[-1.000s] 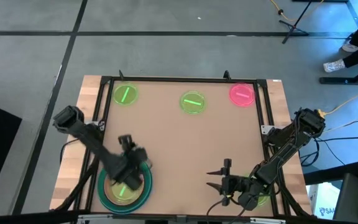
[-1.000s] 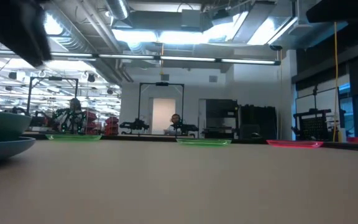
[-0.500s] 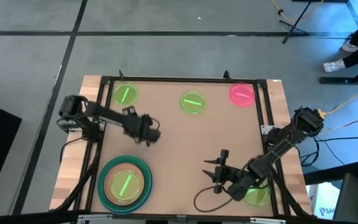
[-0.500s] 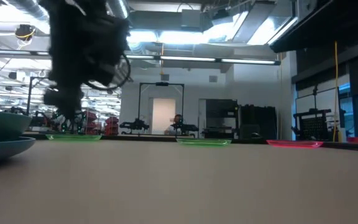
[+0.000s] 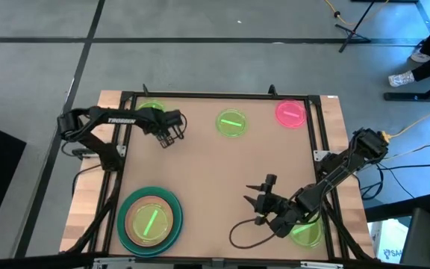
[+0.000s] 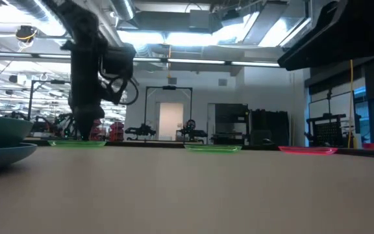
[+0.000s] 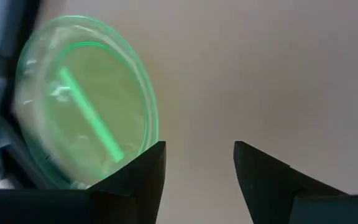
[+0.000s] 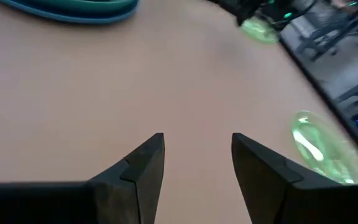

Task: Stack plastic plates
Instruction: Stack the light green plate on top of the light green plate

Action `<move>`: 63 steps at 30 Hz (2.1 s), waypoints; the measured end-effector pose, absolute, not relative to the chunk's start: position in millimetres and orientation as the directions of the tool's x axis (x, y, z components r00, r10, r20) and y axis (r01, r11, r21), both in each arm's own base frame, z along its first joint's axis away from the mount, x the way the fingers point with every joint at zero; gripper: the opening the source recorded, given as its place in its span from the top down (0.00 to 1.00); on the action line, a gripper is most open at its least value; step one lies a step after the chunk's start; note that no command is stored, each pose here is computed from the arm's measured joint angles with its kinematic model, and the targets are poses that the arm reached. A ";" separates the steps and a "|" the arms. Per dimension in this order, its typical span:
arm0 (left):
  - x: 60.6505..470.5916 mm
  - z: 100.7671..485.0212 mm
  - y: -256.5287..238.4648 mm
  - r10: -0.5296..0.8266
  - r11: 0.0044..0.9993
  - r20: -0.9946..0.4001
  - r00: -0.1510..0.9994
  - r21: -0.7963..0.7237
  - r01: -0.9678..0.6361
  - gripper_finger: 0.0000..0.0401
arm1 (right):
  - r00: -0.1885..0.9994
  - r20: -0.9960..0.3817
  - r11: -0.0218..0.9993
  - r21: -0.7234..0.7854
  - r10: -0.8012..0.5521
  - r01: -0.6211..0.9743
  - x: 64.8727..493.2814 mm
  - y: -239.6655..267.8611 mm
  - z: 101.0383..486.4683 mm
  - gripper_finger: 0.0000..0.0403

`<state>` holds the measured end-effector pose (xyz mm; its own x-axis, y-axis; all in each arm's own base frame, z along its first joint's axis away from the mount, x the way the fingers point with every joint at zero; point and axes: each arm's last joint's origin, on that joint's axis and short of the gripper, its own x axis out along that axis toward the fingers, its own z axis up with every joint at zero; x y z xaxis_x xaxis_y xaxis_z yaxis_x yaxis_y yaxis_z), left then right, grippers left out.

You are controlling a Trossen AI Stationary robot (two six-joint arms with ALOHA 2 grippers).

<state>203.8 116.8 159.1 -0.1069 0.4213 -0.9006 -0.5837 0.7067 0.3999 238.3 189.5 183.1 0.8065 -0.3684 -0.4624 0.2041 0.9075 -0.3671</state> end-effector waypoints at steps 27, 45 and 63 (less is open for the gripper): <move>176.0 131.5 176.5 0.323 0.707 -0.940 -0.107 0.315 -0.634 0.70 | 0.703 -0.489 0.836 -0.465 -0.516 0.290 262.2 144.2 179.3 0.55; 207.3 138.7 129.9 0.416 0.761 -0.907 -0.068 0.389 -0.519 0.99 | 0.706 -0.579 0.900 -0.388 -0.407 0.201 262.5 147.9 176.9 0.55; 250.3 246.5 8.1 0.361 0.891 -0.916 0.177 0.283 -0.355 1.00 | 0.706 -0.589 0.906 -0.378 -0.394 0.190 262.5 148.3 176.6 0.55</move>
